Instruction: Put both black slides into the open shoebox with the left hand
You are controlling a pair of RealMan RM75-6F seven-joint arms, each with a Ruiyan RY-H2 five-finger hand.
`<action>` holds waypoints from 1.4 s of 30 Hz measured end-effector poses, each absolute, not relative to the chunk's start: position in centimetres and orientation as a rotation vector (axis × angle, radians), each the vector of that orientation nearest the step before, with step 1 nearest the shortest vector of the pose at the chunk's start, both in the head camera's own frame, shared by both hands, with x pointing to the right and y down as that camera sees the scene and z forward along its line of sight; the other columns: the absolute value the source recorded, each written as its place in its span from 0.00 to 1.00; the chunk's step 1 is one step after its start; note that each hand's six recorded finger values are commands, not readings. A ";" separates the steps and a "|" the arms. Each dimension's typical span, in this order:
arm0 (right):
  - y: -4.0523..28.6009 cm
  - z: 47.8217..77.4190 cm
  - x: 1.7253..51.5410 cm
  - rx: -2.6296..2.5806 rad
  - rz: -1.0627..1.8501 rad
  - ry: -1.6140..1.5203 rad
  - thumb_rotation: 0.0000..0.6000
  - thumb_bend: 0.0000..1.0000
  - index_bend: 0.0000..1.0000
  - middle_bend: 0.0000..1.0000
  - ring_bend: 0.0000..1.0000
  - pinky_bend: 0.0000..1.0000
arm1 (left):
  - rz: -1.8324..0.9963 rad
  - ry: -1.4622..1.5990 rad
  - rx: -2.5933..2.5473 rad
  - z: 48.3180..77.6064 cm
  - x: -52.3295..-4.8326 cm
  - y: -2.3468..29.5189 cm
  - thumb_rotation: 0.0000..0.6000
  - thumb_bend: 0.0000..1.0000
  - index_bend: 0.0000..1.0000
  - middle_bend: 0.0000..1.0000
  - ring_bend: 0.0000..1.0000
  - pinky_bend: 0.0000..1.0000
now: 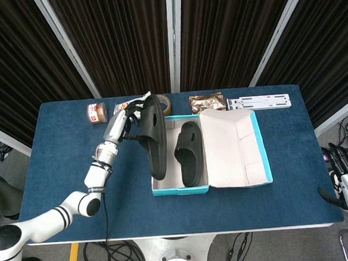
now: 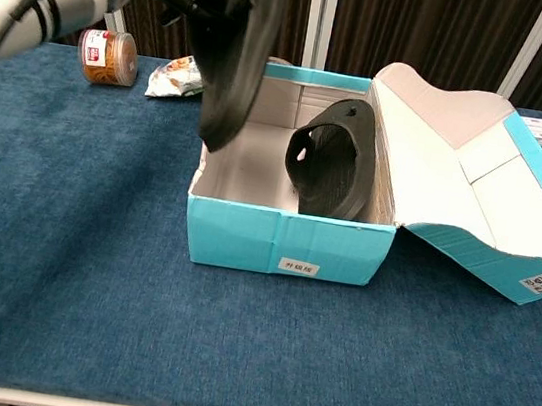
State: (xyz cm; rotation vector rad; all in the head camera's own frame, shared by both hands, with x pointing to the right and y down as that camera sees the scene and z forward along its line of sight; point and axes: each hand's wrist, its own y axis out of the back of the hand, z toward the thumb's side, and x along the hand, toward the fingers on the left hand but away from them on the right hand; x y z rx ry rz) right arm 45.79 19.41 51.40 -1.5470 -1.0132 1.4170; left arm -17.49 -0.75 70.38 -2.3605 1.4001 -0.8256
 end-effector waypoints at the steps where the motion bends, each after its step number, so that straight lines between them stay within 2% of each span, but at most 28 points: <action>1: 19.4 51.4 45.8 -1.545 1.420 -1.014 1.00 0.13 0.00 0.00 0.00 0.00 | -0.811 1.378 -2.339 70.5 -17.2 -0.7 1.00 0.00 0.47 0.47 0.55 0.80; 9: 19.4 51.6 45.7 -1.550 1.424 -1.013 1.00 0.13 0.00 0.00 0.00 0.00 | -0.722 1.219 -2.220 71.8 -15.7 1.4 1.00 0.00 0.47 0.47 0.49 0.80; 15: 19.4 51.6 45.6 -1.554 1.422 -1.010 1.00 0.13 0.00 0.00 0.00 0.00 | -0.726 1.214 -2.260 72.8 -14.8 2.5 1.00 0.00 0.47 0.47 0.44 0.79; 17: 19.4 51.7 45.7 -1.555 1.427 -1.009 1.00 0.13 0.00 0.00 0.00 0.00 | -0.750 1.222 -2.276 73.2 -14.8 2.6 1.00 0.00 0.47 0.47 0.40 0.76; 22: 19.4 51.6 45.8 -1.552 1.430 -1.013 1.00 0.13 0.00 0.00 0.00 0.00 | -0.839 1.235 -2.346 74.4 -14.5 3.4 1.00 0.00 0.46 0.47 0.28 0.56; 27: 19.4 51.7 45.9 -1.556 1.432 -1.012 1.00 0.13 0.00 0.00 0.00 0.00 | -0.928 1.247 -2.383 75.3 -14.8 4.1 1.00 0.00 0.46 0.48 0.22 0.35; 29: 19.4 51.8 45.9 -1.558 1.430 -1.013 1.00 0.13 0.00 0.00 0.00 0.00 | -0.956 1.259 -2.398 75.5 -14.9 4.3 1.00 0.00 0.46 0.49 0.22 0.30; 42: 19.4 51.8 45.8 -1.561 1.427 -1.013 1.00 0.13 0.00 0.00 0.00 0.00 | -1.137 1.184 -2.421 77.4 -15.4 6.2 1.00 0.00 0.44 0.50 0.21 0.25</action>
